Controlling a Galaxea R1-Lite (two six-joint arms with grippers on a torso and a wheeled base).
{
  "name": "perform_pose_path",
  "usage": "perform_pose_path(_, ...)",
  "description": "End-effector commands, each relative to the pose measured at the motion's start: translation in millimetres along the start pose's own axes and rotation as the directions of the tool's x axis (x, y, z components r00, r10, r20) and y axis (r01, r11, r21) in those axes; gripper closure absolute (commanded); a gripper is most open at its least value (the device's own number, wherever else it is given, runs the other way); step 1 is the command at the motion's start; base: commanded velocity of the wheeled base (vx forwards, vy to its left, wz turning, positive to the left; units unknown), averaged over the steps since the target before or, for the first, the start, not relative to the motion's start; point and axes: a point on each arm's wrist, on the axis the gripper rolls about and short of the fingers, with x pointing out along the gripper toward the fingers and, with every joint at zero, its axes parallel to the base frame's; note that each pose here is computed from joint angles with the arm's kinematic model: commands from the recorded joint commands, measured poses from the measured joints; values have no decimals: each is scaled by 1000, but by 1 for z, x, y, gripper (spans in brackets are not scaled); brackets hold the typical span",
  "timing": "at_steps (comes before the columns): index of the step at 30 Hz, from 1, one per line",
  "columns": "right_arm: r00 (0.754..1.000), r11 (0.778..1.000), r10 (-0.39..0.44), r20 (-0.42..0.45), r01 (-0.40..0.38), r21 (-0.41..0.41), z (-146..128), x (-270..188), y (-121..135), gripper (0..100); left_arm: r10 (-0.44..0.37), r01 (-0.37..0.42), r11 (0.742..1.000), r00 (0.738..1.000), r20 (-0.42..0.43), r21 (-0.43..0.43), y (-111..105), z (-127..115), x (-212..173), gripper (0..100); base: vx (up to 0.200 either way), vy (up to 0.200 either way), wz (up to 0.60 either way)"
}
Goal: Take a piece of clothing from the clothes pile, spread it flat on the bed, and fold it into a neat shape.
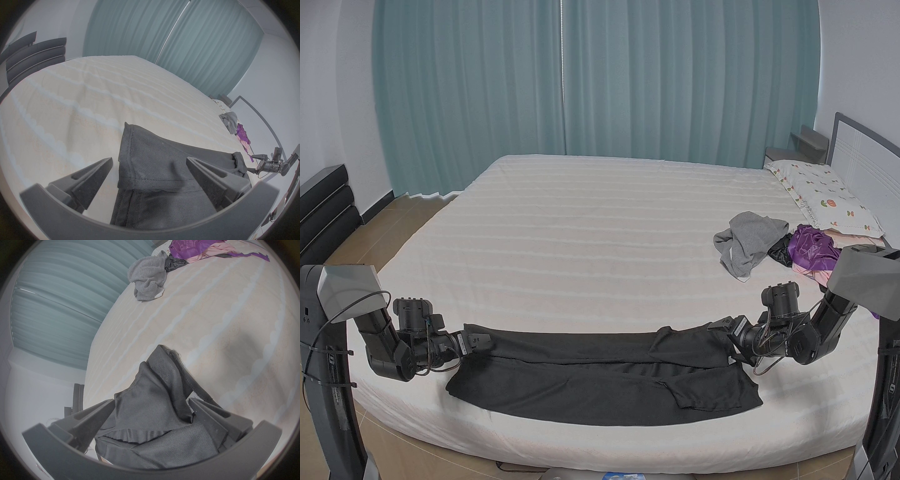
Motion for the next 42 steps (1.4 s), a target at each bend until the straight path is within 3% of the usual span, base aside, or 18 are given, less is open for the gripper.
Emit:
perform_pose_path(1, 1000, 1000, 0, -1, 0, 0, 0, 0, 0, 0, -7, 7, 1000, 1000, 0, 8, -4, 0, 3, 0, 0, 0, 0)
perform_pose_path(12, 1000, 1000, 0, -1, 0, 0, 0, 0, 0, 0, -5, 6, 1000, 999, -53, 23, -8, -17, 14, 0, 0, 0, 0)
perform_pose_path(13, 1000, 1000, -1, -2, 1, 0, 0, 1, -1, 0, -4, 5, 1000, 998, -55, 22, -8, -17, 14, 100, 0, 0, 0)
perform_pose_path(38, 1000, 1000, -3, -3, 3, 0, -1, 0, -1, 0, 2, -1, 1000, 997, -73, 16, -8, -23, 10, 100, 0, 0, 0)
perform_pose_path(42, 1000, 1000, -3, -3, 3, 0, -1, 0, -1, 0, 1, 0, 1000, 998, -70, 17, -8, -22, 9, 100, -150, 0, 0)
